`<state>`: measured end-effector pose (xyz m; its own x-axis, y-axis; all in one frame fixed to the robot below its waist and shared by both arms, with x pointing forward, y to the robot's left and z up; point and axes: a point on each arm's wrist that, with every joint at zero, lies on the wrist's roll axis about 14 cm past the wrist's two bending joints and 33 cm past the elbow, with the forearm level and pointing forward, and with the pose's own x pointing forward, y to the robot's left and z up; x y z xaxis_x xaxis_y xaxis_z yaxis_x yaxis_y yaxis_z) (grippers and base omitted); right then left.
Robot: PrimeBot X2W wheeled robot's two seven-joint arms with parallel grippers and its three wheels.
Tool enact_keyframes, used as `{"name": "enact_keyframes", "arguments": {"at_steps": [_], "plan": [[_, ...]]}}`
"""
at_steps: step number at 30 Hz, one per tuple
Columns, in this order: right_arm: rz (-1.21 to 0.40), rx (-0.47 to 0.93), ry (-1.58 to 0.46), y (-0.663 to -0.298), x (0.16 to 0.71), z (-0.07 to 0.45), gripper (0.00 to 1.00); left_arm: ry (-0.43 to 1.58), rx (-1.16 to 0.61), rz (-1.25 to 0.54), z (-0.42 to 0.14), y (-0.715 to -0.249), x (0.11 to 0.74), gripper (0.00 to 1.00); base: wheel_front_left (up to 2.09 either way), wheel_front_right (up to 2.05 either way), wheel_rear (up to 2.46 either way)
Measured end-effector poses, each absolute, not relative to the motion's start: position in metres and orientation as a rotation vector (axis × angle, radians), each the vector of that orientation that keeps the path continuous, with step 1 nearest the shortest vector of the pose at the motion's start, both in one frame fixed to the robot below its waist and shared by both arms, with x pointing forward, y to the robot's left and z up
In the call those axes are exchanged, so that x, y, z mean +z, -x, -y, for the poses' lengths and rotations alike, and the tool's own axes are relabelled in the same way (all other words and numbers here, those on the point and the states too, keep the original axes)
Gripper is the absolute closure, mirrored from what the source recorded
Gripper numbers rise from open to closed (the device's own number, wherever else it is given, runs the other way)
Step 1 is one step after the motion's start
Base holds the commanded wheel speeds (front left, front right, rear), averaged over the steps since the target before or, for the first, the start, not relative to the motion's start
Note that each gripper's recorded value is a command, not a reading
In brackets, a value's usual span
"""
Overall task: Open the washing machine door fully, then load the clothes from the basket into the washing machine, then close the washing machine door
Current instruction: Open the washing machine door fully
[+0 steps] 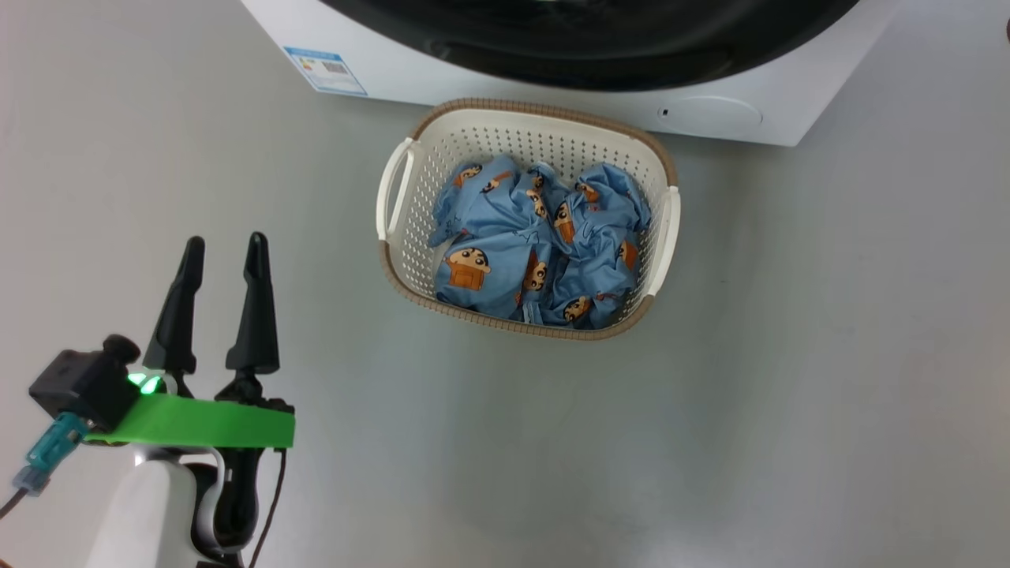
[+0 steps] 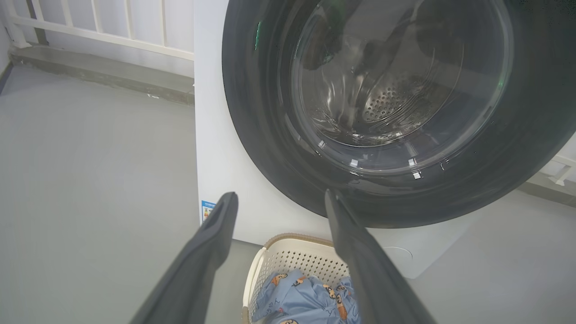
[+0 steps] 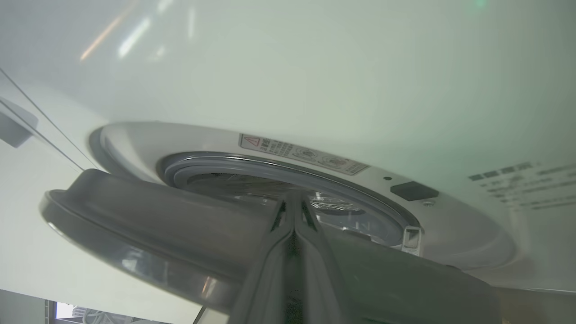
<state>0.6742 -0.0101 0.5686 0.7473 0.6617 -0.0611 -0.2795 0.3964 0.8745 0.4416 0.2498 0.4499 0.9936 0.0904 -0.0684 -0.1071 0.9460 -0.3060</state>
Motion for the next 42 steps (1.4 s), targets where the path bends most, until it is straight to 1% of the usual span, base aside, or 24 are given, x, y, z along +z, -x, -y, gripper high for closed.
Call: {"name": "enact_keyframes", "arguments": {"at_steps": [9, 26, 35, 42], "plan": [[-0.525, 0.675, -0.910, -0.641, 0.574, -0.002, 1.00, 0.321, 0.108, 0.000, -0.254, -0.436, 0.472, 0.00, 0.00, 0.00, 0.00], [-0.717, 0.782, -0.837, -0.554, 0.570, -0.026, 1.00, 0.311, 0.142, 0.024, -0.261, -0.386, 0.486, 0.00, 0.00, 0.00, 0.00], [-0.794, 0.845, -0.807, -0.517, 0.573, -0.043, 1.00, 0.304, 0.175, 0.053, -0.271, -0.360, 0.496, 0.00, 0.00, 0.00, 0.00], [-0.863, 0.926, -0.813, -0.488, 0.574, -0.068, 1.00, 0.304, 0.206, 0.064, -0.280, -0.342, 0.498, 0.00, 0.00, 0.00, 0.00]]}}
